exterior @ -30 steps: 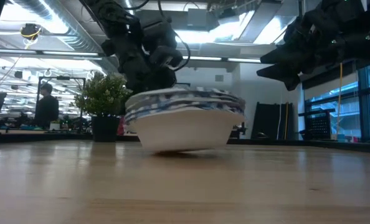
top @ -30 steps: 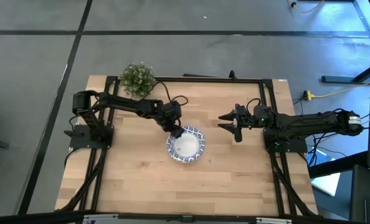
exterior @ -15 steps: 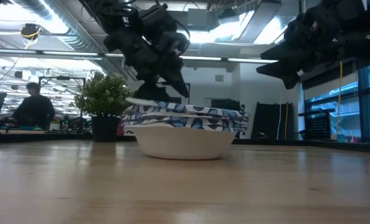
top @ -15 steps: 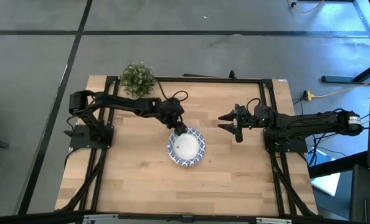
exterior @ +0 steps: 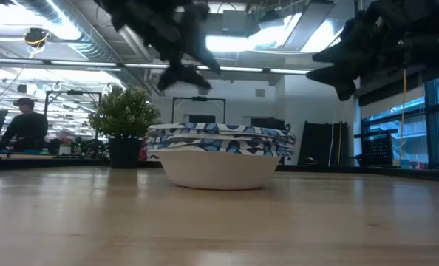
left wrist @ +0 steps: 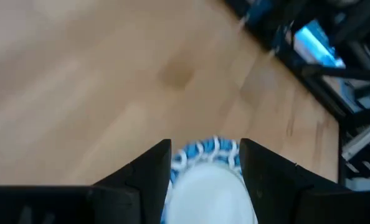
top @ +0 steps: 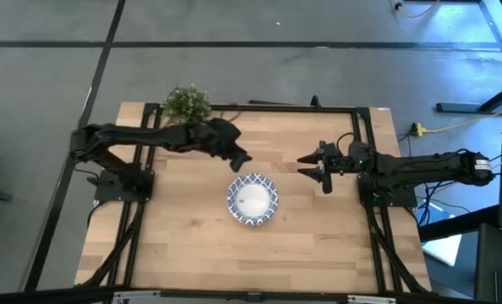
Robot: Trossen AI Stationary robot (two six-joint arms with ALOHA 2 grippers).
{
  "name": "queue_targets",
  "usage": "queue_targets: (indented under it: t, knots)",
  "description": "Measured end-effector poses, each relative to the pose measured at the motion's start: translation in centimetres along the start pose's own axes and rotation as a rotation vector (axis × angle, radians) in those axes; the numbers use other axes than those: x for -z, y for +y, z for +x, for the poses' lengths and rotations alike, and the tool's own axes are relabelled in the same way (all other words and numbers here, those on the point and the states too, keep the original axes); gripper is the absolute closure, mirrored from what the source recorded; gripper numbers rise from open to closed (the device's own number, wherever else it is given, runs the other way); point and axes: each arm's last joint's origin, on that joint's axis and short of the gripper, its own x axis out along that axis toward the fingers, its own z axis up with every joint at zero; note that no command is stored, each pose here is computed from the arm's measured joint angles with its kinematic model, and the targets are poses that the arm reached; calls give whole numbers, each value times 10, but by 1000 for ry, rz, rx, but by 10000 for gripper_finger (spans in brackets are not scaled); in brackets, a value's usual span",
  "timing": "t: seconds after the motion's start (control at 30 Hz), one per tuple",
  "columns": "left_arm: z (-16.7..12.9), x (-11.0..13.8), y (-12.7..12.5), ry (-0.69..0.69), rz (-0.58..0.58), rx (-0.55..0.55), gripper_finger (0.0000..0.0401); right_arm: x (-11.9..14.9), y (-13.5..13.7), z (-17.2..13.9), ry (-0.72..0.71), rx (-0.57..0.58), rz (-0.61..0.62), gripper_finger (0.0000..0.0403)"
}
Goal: Nest bowls inside each other
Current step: Return to Home Position
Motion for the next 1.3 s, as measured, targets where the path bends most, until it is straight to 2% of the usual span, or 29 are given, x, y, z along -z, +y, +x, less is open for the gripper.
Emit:
queue_targets:
  t: [0.3, 0.43, 0.57, 0.73, 0.83, 1.1, 1.3]
  knots:
    - [-80, -6, -38, -294, 316, -1, 218, -14, 7, -14, -100, -59, -43, 194]
    - [-104, 0, -52, -346, 448, 50, 218, -20, 9, -19, -52, -27, -110, 194]
    - [-115, 8, -60, -340, 545, 79, 218, -39, 14, -23, 16, 39, -213, 194]
    - [-124, 20, -53, -315, 554, 17, 218, -72, 18, -33, -2, 159, -303, 194]
    - [-133, 29, -43, -343, 542, -8, 218, -81, 13, -44, -24, 215, -300, 194]
    - [-166, 62, -10, -533, 498, 38, 218, -81, 4, -77, -98, 345, -285, 194]
    - [-167, 89, 16, -557, 464, 30, 218, -59, -6, -84, -119, 391, -227, 194]
